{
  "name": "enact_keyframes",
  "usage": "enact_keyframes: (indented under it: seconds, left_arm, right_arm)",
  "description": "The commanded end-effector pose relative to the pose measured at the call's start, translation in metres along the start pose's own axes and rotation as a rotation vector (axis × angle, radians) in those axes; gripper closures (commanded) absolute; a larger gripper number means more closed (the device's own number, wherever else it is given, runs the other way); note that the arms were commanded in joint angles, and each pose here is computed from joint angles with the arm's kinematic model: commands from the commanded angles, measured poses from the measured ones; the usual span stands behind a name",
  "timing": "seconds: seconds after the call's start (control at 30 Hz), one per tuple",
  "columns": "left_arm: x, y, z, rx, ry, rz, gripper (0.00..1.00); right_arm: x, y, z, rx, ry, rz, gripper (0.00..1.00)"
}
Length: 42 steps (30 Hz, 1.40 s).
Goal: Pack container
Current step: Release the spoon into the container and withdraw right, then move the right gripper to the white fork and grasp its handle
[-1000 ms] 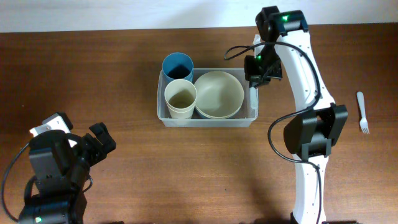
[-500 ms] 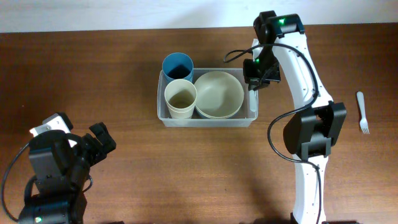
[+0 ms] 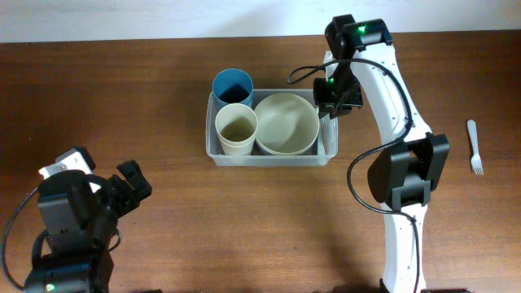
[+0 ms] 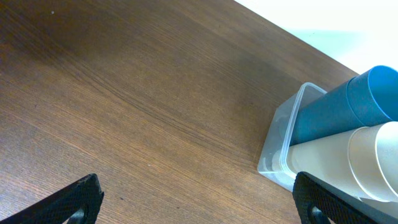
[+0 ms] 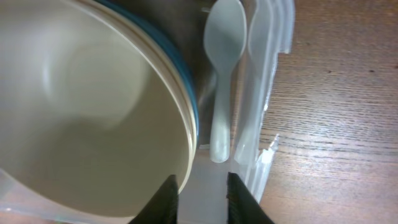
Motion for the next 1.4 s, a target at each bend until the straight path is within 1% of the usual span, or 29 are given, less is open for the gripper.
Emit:
enact_keyframes:
  seconds: [0.0,0.1,0.17,0.23,0.3,0.33,0.4,0.43,0.53,0.63,0.73,0.9,0.93,1.0,1.03,1.13,1.27,1.37]
  left_arm:
    - [0.001,0.001,-0.001,-0.012,0.003,0.000,0.01]
    - [0.001,0.001,-0.001,-0.012,0.002,0.000,0.00]
    - [0.001,0.001,-0.001,-0.012,0.002,0.000,0.00]
    - [0.001,0.001,-0.001,-0.012,0.003,0.000,0.00]
    - [0.001,0.001,-0.001,-0.012,0.003,0.000,0.00]
    - [0.001,0.001,-0.001,-0.012,0.003,0.000,0.00]
    - [0.001,0.001,-0.001,-0.012,0.003,0.000,0.01]
    - [0.001,0.001,-0.001,-0.012,0.003,0.000,0.00]
    - [0.001,0.001,-0.001,-0.012,0.003,0.000,0.01]
    - [0.001,0.001,-0.001,-0.012,0.002,0.000,0.01]
    - [0.001,0.001,-0.001,-0.012,0.003,0.000,0.00]
    - [0.001,0.001,-0.001,-0.012,0.003,0.000,0.00]
    - [0.001,0.001,-0.001,-0.012,0.003,0.000,0.00]
    - [0.001,0.001,-0.001,-0.012,0.003,0.000,0.00]
    - [0.001,0.001,-0.001,-0.012,0.003,0.000,0.00]
    - [0.001,0.001,-0.001,-0.012,0.002,0.000,0.00]
    - [0.001,0.001,-0.001,-0.012,0.003,0.000,0.00]
    - [0.001,0.001,-0.001,-0.012,0.003,0.000,0.00]
  right_arm:
    - [-0.002,-0.013,0.000,0.006,-0.004,-0.078,0.70]
    - [-0.013,-0.031,-0.002,0.038,-0.012,-0.108,0.60]
    - [-0.023,-0.042,-0.002,0.062,-0.027,-0.107,0.57]
    - [-0.039,-0.057,-0.001,0.078,-0.059,-0.102,0.53]
    - [-0.059,-0.074,0.001,0.089,-0.111,-0.098,0.46]
    - [-0.066,-0.081,0.001,0.092,-0.134,-0.094,0.33]
    - [-0.084,-0.104,-0.002,0.131,-0.182,-0.103,0.04]
    - [-0.090,-0.115,-0.004,0.156,-0.195,-0.109,0.01]
    - [-0.100,-0.163,-0.017,0.257,-0.206,-0.157,0.01]
    - [-0.101,-0.212,-0.040,0.351,-0.176,-0.215,0.01]
    - [-0.099,-0.246,-0.059,0.373,-0.153,-0.210,0.01]
    - [-0.094,-0.302,-0.087,0.506,-0.163,-0.213,0.01]
    - [-0.092,-0.313,-0.092,0.520,-0.166,-0.215,0.00]
    - [-0.083,-0.331,-0.101,0.535,-0.161,-0.212,0.01]
    - [-0.078,-0.334,-0.103,0.534,-0.161,-0.197,0.01]
    - [-0.050,-0.334,-0.103,0.427,-0.170,-0.076,0.01]
    - [-0.028,-0.349,-0.111,0.386,-0.121,-0.135,0.02]
    - [-0.024,-0.362,-0.115,0.352,-0.100,-0.203,0.02]
Point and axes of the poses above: each gripper's point midway between its finger pads, its own x axis out along the fingers, its own y axis along the line the jaws close on, z = x × y, the point moved 1 cm from there along -x, back along the fingers, and after that the axes turned 11 degrees about -x, right-handed, at the moved point
